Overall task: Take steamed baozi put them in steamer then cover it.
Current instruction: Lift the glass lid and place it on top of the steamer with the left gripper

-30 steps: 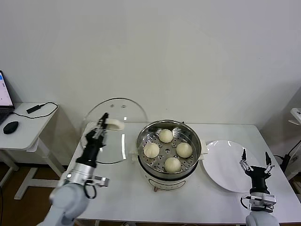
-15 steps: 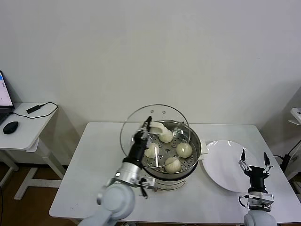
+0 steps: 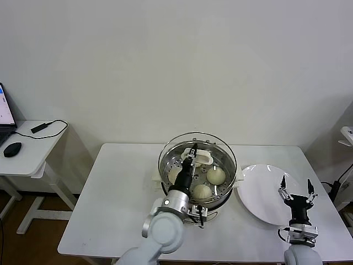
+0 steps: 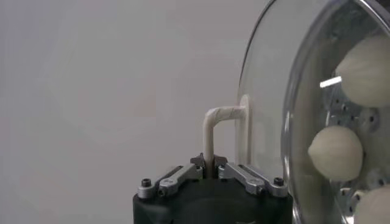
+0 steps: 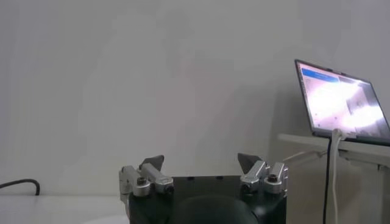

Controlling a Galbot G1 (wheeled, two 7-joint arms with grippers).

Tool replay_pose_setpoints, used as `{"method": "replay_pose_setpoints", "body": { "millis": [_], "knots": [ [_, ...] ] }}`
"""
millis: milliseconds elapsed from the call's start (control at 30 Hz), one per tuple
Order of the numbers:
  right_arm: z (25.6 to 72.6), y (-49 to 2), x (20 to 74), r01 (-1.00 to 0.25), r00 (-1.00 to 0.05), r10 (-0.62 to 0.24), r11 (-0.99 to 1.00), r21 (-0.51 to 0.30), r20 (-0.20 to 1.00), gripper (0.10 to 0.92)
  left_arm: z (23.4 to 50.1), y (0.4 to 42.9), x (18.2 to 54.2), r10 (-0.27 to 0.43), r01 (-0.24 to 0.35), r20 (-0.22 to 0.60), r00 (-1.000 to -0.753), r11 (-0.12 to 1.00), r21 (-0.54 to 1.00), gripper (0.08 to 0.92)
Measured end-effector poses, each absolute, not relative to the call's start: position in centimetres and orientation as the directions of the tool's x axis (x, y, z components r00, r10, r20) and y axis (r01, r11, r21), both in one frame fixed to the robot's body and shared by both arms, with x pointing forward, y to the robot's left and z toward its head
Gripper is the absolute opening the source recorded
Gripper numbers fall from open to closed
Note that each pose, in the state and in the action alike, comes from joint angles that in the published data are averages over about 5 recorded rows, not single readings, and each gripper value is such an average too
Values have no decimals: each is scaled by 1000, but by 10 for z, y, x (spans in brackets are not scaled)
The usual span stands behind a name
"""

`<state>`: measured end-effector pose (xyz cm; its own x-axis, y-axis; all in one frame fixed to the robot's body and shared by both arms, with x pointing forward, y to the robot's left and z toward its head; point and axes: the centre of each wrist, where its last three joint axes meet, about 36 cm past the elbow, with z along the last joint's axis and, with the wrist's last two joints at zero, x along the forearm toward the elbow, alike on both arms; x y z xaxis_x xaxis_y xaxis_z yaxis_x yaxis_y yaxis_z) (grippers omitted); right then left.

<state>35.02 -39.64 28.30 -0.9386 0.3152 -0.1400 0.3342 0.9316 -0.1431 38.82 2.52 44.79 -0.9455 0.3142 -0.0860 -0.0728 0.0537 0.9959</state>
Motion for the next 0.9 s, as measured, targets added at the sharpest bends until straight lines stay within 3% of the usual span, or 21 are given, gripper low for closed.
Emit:
{"method": "replay_pose_setpoints", "body": {
  "millis": [500, 900],
  "knots": [
    [281, -396, 350, 336, -939, 317, 930, -149, -136, 823, 426, 4, 402, 307, -34, -29, -951, -11, 999, 190],
    [279, -396, 352, 334, -940, 315, 929, -157, -134, 823, 424, 4, 400, 282, -22, -18, -959, -11, 1000, 190]
  ]
}}
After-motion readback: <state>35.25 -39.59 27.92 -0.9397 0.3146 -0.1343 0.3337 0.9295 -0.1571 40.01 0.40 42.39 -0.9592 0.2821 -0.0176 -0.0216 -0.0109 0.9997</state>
